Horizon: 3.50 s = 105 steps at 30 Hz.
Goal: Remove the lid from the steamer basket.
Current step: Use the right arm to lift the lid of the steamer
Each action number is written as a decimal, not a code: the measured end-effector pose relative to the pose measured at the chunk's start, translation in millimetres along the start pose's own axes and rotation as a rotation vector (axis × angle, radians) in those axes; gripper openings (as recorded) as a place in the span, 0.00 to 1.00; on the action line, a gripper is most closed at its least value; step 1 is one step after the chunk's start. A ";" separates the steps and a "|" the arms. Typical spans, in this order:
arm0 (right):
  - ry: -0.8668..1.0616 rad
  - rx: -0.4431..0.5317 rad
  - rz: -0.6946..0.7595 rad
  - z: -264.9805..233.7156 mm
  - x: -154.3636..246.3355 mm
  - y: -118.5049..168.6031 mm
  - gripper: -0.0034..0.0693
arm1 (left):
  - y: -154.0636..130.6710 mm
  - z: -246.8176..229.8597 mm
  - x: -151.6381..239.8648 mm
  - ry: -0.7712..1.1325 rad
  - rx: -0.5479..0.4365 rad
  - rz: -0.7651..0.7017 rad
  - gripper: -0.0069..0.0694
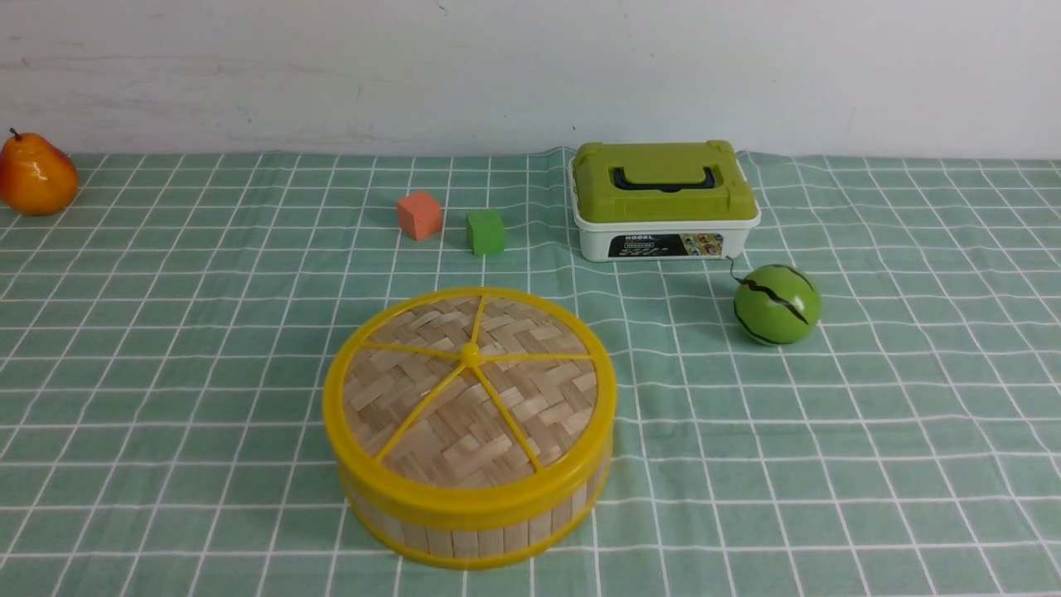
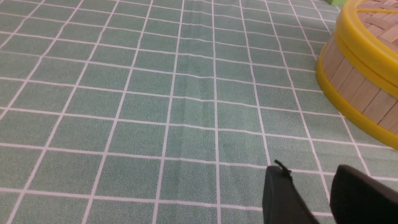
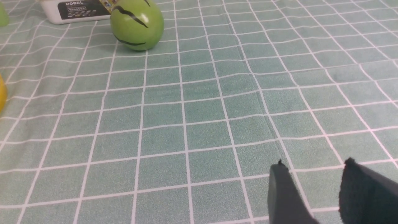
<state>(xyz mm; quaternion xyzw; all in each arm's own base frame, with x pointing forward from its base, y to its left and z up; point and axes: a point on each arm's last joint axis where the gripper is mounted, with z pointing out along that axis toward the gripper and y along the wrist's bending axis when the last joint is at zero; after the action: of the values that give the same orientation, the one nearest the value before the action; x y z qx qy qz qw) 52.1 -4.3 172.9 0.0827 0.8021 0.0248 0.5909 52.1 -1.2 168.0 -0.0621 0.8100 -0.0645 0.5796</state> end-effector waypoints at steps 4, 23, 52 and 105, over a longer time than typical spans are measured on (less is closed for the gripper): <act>0.003 -0.057 0.228 -0.1 -0.3 5.1 0.38 | 0.0 0.0 0.0 0.000 0.000 0.000 0.40; -0.002 -0.230 0.958 -1.4 -7.9 17.4 0.38 | 0.0 0.0 0.0 0.000 0.000 0.000 0.40; 0.774 -0.528 -0.619 84.2 -226.8 162.6 0.05 | 0.0 0.0 0.0 0.000 0.000 0.000 0.40; 0.789 -0.693 -0.641 253.4 -144.4 357.6 0.16 | 0.0 0.0 0.0 0.000 0.000 0.000 0.40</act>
<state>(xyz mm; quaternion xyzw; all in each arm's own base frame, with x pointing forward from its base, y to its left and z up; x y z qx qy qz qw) 372.0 309.9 282.3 -0.3749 0.8905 0.1340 0.2203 52.1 -1.2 168.0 -0.0621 0.8100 -0.0645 0.5796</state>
